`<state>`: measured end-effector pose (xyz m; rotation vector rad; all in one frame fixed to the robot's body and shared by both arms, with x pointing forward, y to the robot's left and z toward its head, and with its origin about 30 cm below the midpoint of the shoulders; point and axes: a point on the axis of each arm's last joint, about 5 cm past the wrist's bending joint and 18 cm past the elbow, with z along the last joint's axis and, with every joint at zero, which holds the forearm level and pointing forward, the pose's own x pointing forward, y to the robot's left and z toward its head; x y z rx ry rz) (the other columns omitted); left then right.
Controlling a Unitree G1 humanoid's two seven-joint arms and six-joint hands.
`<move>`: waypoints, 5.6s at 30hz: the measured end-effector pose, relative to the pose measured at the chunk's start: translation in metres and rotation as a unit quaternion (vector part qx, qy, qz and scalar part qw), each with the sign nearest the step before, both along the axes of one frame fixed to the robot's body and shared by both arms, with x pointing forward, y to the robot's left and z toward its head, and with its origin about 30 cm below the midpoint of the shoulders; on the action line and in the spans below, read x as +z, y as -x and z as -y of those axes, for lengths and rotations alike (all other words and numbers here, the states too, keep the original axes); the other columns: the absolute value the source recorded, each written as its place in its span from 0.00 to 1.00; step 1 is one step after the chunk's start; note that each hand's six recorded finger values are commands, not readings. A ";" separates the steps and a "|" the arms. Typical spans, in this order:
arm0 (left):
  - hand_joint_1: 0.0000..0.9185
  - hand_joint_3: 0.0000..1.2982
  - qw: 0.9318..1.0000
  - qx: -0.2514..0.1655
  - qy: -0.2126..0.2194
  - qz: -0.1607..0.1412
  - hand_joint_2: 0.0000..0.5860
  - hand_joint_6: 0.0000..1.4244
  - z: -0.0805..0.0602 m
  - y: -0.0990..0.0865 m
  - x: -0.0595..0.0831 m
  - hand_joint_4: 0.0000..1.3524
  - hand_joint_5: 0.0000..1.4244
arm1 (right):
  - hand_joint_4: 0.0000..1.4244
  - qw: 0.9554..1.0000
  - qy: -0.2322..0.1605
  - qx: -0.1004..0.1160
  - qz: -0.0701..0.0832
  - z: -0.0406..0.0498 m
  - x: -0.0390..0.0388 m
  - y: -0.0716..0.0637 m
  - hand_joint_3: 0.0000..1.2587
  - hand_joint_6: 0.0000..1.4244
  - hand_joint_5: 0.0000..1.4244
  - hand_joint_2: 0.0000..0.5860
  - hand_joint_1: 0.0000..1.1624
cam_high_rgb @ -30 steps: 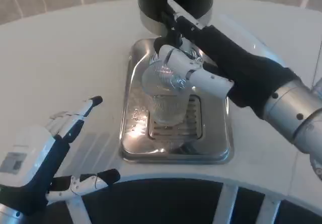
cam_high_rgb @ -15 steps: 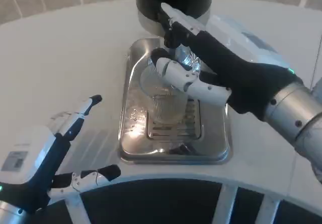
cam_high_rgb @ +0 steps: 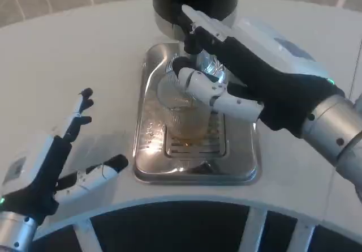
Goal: Grasp the cup under the faucet to collect the drink, then remove the cup.
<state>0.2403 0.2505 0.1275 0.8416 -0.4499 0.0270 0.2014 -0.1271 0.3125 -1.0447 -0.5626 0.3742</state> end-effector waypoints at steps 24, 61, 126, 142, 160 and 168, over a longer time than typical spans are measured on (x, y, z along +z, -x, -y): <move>0.36 0.00 0.999 -0.006 0.047 0.009 0.07 0.22 0.029 -0.029 0.017 0.00 0.15 | 0.00 1.000 0.009 -0.004 0.007 -0.0001 -0.0001 0.001 0.00 0.00 0.00 0.90 0.03; 0.37 0.00 0.998 -0.039 0.045 -0.016 0.07 0.20 0.053 -0.050 0.014 0.00 0.14 | 0.00 1.000 -0.001 -0.011 0.011 0.0024 -0.0037 0.002 0.00 0.00 0.00 0.92 0.06; 0.37 0.00 0.996 -0.073 0.057 -0.011 0.08 0.20 0.062 -0.060 0.021 0.00 0.17 | 0.00 0.990 -0.006 -0.142 -0.010 0.0475 -0.0563 0.084 0.00 0.00 0.00 0.94 0.11; 0.38 0.00 0.991 -0.121 0.046 -0.016 0.09 0.21 0.070 -0.071 0.028 0.00 0.17 | 0.00 0.989 0.031 -0.142 -0.043 0.0489 -0.0684 0.096 0.00 0.00 0.00 0.97 0.12; 0.38 0.00 0.986 -0.160 0.040 -0.030 0.09 0.22 0.070 -0.078 0.034 0.00 0.17 | 0.00 0.988 0.039 -0.138 -0.059 0.0449 -0.0715 0.096 0.00 0.00 0.00 0.98 0.14; 0.38 0.00 0.985 -0.166 0.038 -0.037 0.09 0.23 0.072 -0.081 0.037 0.00 0.18 | 0.00 0.987 0.034 -0.139 -0.066 0.0437 -0.0719 0.095 0.00 0.00 0.00 0.98 0.15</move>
